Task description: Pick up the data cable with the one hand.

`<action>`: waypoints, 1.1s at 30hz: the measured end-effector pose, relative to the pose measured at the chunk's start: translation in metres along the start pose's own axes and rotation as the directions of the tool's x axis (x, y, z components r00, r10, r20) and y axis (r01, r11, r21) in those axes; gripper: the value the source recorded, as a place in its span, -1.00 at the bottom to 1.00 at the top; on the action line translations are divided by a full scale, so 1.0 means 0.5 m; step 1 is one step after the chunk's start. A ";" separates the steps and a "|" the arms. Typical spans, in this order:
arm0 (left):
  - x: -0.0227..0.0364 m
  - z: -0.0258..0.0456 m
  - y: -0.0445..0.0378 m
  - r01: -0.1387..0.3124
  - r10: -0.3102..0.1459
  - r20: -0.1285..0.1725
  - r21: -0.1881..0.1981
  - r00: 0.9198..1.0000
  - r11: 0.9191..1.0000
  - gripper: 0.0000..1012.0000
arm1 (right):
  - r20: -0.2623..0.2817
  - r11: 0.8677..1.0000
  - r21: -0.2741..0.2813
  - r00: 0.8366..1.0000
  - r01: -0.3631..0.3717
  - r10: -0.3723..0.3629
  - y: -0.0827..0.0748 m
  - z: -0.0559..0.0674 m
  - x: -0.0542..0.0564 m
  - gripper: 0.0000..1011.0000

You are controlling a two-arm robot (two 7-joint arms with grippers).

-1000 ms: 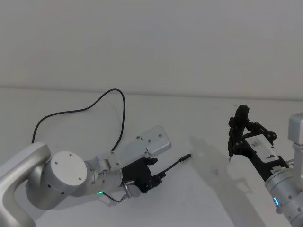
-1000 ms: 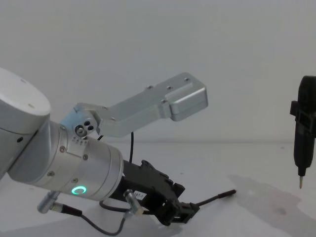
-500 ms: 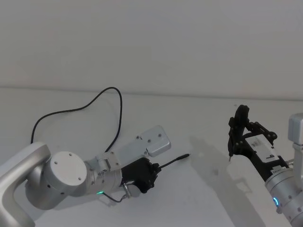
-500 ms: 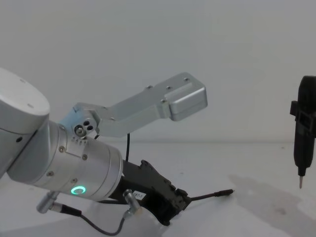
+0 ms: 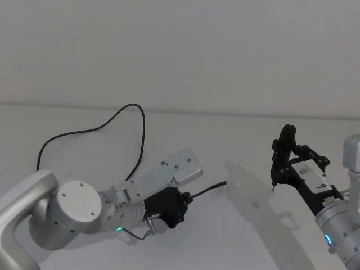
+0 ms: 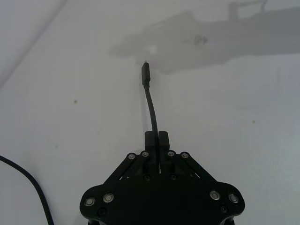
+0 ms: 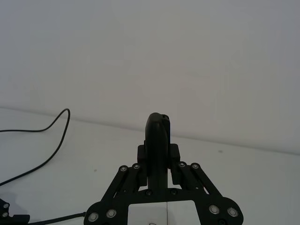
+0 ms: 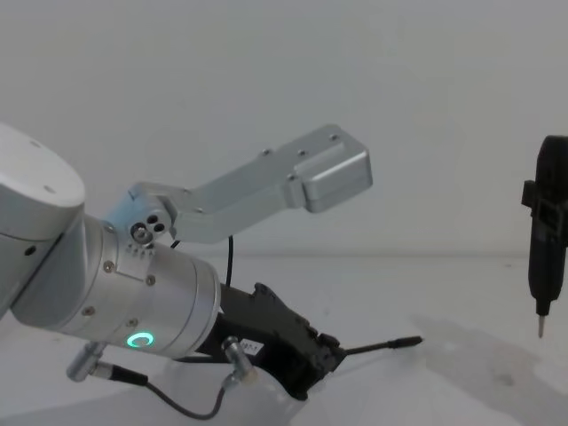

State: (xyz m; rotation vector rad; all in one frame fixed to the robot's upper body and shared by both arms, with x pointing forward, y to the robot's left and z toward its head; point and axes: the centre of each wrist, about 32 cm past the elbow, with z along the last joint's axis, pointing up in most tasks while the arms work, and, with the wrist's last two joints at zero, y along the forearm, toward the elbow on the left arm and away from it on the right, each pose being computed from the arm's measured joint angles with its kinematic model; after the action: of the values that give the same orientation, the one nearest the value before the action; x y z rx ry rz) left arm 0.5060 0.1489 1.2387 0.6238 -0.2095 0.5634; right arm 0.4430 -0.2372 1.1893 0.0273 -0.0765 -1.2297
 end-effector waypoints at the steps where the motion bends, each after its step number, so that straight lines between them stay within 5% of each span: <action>1: 0.000 0.000 0.001 -0.001 0.001 0.000 -0.006 1.000 1.000 -0.91 | 0.001 1.000 0.003 1.000 0.000 0.000 -0.001 0.002 0.000 -0.47; 11: 0.003 -0.001 0.018 -0.010 0.010 -0.001 -0.109 1.000 0.994 -0.91 | -0.003 0.998 0.068 1.000 -0.009 0.009 -0.011 0.029 -0.003 -0.47; 20: 0.018 0.002 0.058 0.003 -0.006 -0.010 -0.225 1.000 0.974 -0.92 | -0.046 0.989 0.148 0.998 -0.030 0.038 -0.025 0.067 -0.011 -0.47; 33: 0.033 0.004 0.101 0.014 -0.020 -0.017 -0.292 1.000 0.956 -0.92 | -0.103 0.970 0.237 0.991 -0.058 0.084 -0.031 0.108 -0.025 -0.47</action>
State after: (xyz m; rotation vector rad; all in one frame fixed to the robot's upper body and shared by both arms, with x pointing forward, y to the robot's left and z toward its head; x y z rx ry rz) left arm 0.4918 0.1886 1.2710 0.3330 -0.2630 0.5095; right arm 0.4204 -0.2294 1.2415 0.2964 -0.1230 -1.1400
